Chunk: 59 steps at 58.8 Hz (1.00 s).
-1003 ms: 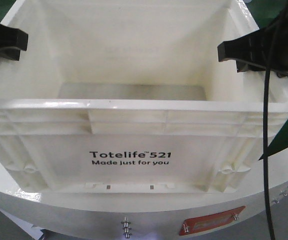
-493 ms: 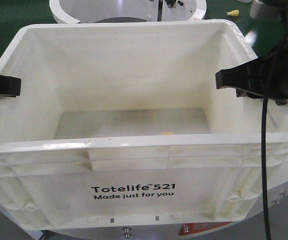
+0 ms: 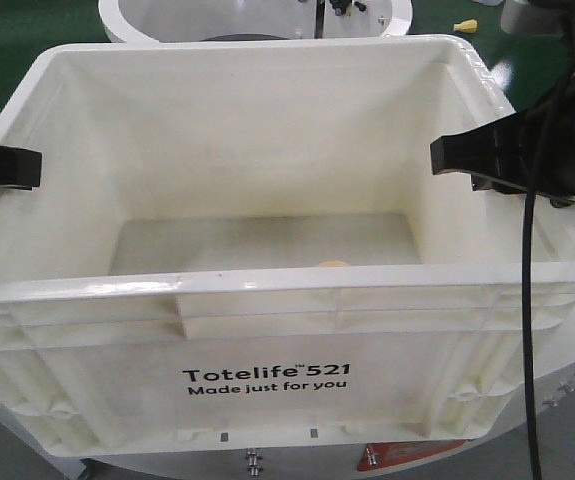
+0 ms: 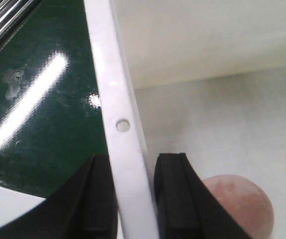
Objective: Place moving items into box and shelve
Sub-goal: 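Hold the tote with both grippers while the base turns away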
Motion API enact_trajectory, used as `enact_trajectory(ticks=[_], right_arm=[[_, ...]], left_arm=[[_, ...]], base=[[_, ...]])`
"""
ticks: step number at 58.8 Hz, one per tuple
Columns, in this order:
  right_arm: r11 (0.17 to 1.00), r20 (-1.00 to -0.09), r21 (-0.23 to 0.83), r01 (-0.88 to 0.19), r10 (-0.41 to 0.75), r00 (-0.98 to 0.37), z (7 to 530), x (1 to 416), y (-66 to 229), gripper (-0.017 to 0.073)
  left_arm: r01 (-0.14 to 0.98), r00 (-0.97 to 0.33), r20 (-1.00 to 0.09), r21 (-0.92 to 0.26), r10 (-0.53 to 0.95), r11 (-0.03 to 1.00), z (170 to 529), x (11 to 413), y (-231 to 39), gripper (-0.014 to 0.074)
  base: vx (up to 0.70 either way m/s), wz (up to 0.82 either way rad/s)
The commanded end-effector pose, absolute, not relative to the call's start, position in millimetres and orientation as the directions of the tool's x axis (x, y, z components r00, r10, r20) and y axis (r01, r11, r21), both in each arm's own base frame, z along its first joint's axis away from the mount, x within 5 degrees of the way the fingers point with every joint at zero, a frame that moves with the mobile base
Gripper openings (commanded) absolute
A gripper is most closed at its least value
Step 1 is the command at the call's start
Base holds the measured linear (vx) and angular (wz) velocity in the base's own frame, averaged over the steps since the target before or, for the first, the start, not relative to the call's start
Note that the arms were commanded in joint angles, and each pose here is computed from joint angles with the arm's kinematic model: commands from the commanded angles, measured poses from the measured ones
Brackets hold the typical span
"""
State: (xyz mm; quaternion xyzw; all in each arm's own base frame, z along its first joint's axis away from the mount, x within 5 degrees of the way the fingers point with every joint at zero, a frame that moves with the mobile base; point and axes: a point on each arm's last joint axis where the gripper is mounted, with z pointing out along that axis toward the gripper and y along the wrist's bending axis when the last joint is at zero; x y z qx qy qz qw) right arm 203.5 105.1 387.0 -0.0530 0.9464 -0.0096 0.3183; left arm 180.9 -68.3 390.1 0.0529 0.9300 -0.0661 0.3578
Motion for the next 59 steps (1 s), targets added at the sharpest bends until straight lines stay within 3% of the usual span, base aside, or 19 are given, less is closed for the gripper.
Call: enact_trajectory(ticks=[1, 59], right_arm=[[0.992, -0.738, -0.068, -0.106, -0.121, -0.663, 414.4, 203.2, 97.6, 0.011], [0.992, -0.738, -0.068, -0.106, -0.121, -0.663, 414.4, 203.2, 97.6, 0.011]], left_arm=[[0.186, -0.609, -0.793, -0.108, 0.028, 0.977, 416.1, 177.9, -67.9, 0.014], [0.186, -0.609, -0.793, -0.108, 0.028, 0.977, 416.1, 177.9, -67.9, 0.014]], base=[[0.0, 0.0], [0.0, 0.01]])
